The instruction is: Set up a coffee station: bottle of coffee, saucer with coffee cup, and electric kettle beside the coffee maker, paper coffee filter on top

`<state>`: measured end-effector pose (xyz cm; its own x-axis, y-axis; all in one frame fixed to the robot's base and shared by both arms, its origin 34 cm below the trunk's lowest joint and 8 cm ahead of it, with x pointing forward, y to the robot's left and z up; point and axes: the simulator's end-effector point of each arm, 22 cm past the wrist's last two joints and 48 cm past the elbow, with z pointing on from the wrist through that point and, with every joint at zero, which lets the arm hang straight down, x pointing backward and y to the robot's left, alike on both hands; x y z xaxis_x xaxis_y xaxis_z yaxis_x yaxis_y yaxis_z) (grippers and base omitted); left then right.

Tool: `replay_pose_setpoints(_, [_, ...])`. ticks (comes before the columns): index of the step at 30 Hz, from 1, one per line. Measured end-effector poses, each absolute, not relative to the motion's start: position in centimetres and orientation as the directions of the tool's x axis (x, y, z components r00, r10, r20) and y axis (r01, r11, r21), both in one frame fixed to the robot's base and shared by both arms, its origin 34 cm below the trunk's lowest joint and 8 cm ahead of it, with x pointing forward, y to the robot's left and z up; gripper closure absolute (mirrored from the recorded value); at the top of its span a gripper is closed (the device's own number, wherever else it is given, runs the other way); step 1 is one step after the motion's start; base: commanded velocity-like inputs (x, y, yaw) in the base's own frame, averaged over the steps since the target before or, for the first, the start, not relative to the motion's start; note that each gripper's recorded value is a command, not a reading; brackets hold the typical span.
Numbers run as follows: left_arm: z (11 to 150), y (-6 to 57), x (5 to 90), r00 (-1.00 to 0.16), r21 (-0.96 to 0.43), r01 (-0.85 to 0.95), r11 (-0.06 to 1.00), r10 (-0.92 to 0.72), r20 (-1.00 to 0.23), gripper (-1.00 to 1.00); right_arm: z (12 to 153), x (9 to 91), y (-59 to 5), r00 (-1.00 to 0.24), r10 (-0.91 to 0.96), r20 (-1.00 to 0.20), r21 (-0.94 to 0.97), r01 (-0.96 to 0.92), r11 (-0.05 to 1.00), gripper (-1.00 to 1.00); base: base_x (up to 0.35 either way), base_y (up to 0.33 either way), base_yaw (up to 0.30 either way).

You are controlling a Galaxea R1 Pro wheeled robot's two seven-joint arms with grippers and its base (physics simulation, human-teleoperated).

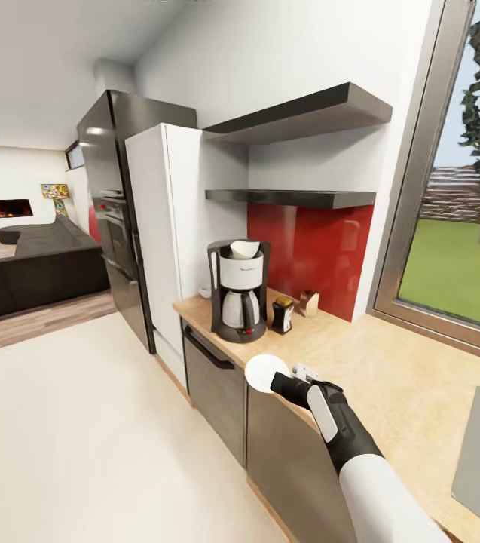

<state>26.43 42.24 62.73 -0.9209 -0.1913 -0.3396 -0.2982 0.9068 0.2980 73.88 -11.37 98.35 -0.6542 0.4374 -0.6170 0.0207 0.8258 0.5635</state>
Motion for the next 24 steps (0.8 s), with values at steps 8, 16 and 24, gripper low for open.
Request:
replay_pose_setpoints(8, [66.8,44.5,36.8,-0.811,0.230,-0.302,0.925,-0.122,-0.573,-1.00,98.4,73.7,-11.3,-0.656,0.434,-0.617,0.562,0.018,0.827,1.00,-0.007,0.006,0.148])
replay_pose_setpoints(16, [69.8,41.2,44.0,-0.728,0.075,-0.197,0.978,-0.094,-0.679,-1.00,98.7,73.7,-11.2,-0.654,0.433,-0.620,0.562,0.015,0.827,1.00,0.000,0.000,0.230])
replay_pose_setpoints(24, [70.9,40.8,45.7,-0.700,0.056,-0.188,0.980,-0.094,-0.708,-1.00,99.2,73.7,-11.2,-0.649,0.433,-0.625,0.562,0.011,0.827,1.00,0.025,0.000,0.235])
